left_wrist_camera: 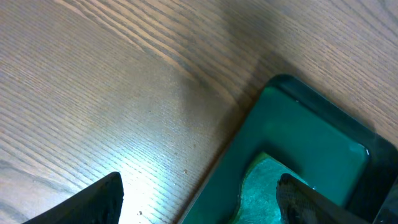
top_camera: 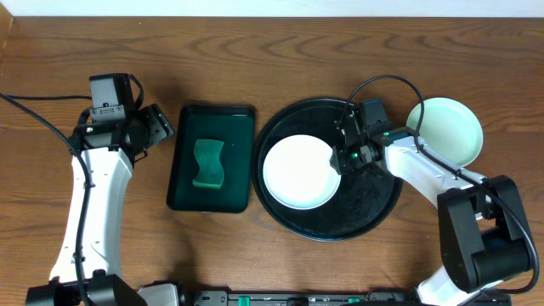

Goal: Clean dirty plates on tray and stack at the side

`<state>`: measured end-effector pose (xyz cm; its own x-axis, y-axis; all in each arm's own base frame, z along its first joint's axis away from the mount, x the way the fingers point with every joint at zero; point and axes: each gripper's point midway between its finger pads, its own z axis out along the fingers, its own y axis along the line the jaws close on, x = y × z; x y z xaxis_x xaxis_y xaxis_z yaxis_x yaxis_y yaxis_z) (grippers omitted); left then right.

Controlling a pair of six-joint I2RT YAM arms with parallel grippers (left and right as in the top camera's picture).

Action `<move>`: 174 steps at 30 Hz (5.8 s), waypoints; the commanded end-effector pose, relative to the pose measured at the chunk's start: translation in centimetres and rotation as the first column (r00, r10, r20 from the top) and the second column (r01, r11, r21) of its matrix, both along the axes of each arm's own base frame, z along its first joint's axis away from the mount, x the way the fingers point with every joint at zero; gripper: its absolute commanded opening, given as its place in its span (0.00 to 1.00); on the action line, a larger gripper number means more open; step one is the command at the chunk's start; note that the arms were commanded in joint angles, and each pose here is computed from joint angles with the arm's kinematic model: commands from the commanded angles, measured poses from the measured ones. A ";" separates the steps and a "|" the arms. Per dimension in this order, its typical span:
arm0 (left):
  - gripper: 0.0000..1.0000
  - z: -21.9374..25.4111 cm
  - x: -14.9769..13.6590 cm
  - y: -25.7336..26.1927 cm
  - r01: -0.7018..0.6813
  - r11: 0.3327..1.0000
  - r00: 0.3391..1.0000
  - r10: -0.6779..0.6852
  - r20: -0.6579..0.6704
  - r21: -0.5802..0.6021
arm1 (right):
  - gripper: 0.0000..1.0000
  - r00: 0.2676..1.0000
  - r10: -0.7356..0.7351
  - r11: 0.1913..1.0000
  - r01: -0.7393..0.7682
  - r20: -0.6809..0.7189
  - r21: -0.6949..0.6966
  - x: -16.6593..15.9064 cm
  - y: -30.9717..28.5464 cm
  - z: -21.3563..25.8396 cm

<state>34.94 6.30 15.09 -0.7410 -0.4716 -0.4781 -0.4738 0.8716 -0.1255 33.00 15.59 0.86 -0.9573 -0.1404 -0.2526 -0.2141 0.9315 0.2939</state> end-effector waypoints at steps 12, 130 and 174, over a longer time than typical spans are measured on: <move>0.79 0.7 0.3 0.3 -0.006 1.000 1.000 0.006 0.015 0.011 | 0.17 1.000 0.011 1.000 -0.011 -0.007 -0.009 -0.3 0.2 -0.3; 0.79 0.7 0.3 0.3 -0.006 1.000 1.000 0.006 0.016 0.011 | 0.01 0.821 -0.318 0.936 0.191 0.474 0.297 3.6 16.0 10.1; 0.79 0.7 0.3 0.3 -0.006 1.000 1.000 0.006 0.016 0.011 | 0.02 0.873 -0.460 0.869 0.481 -0.162 0.119 1.9 3.3 5.3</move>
<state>34.90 6.30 15.08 -0.7417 -0.4717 -0.4768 -0.4740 0.8716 -0.1250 32.74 19.91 4.47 -0.9020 0.4317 -0.0001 0.3847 0.8038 0.4538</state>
